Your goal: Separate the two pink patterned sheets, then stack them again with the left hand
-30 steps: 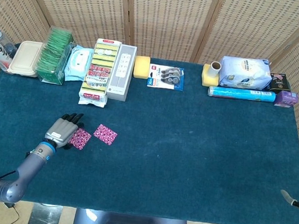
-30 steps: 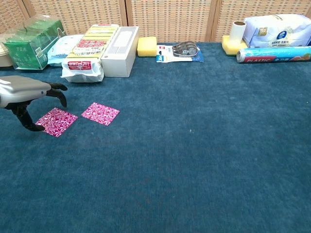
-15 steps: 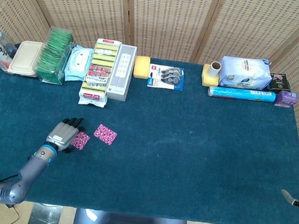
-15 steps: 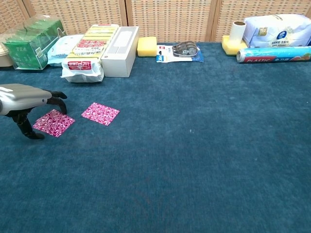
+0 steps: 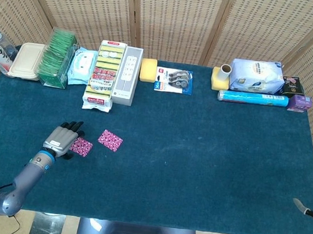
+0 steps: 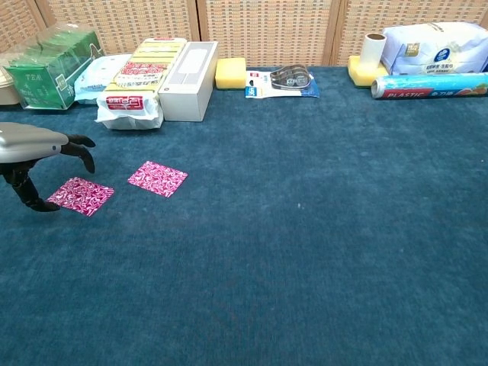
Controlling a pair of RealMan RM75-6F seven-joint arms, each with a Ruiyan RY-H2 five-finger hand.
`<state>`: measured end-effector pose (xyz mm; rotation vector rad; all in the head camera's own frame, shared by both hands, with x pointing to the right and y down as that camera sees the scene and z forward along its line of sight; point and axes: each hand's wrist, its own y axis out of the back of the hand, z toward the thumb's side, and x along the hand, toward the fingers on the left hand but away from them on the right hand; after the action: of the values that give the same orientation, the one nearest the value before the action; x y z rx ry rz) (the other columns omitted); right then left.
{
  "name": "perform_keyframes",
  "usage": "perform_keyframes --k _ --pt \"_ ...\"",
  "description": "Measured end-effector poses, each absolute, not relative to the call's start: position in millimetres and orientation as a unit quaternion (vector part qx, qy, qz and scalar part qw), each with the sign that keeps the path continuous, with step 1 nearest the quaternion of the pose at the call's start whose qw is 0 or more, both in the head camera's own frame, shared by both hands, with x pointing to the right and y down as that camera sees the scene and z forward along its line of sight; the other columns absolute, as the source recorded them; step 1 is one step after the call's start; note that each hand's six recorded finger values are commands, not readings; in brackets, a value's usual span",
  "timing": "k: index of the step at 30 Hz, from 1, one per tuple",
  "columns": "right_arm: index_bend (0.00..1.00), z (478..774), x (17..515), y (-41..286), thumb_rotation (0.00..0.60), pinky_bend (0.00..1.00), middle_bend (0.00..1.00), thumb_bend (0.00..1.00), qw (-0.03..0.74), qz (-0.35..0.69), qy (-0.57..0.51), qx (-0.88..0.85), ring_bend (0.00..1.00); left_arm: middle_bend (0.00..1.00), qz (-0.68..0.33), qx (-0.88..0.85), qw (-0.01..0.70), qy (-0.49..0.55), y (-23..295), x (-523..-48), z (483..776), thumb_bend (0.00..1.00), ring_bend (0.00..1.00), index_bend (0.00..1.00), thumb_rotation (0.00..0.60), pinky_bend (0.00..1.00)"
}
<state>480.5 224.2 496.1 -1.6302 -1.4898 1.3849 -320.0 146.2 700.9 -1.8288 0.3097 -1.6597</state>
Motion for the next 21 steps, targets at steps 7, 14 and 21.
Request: perform_keyframes --k 7,14,21 --pt "0.11 496 481 224 0.600 0.02 0.00 0.00 0.264 0.512 -0.551 -0.604 0.00 0.00 -0.600 -0.712 0.341 0.131 138 -299 694 0.25 0.00 0.21 0.600 0.10" --pt "0.12 495 482 224 0.600 0.02 0.00 0.00 0.264 0.511 -0.552 -0.603 0.00 0.00 -0.575 -0.724 0.357 0.132 131 -268 699 0.25 0.00 0.21 0.600 0.10" --pt "0.11 496 483 224 0.600 0.02 0.00 0.00 0.262 0.511 -0.553 -0.604 0.00 0.00 -0.566 -0.727 0.367 0.126 124 -240 711 0.25 0.00 0.21 0.600 0.10"
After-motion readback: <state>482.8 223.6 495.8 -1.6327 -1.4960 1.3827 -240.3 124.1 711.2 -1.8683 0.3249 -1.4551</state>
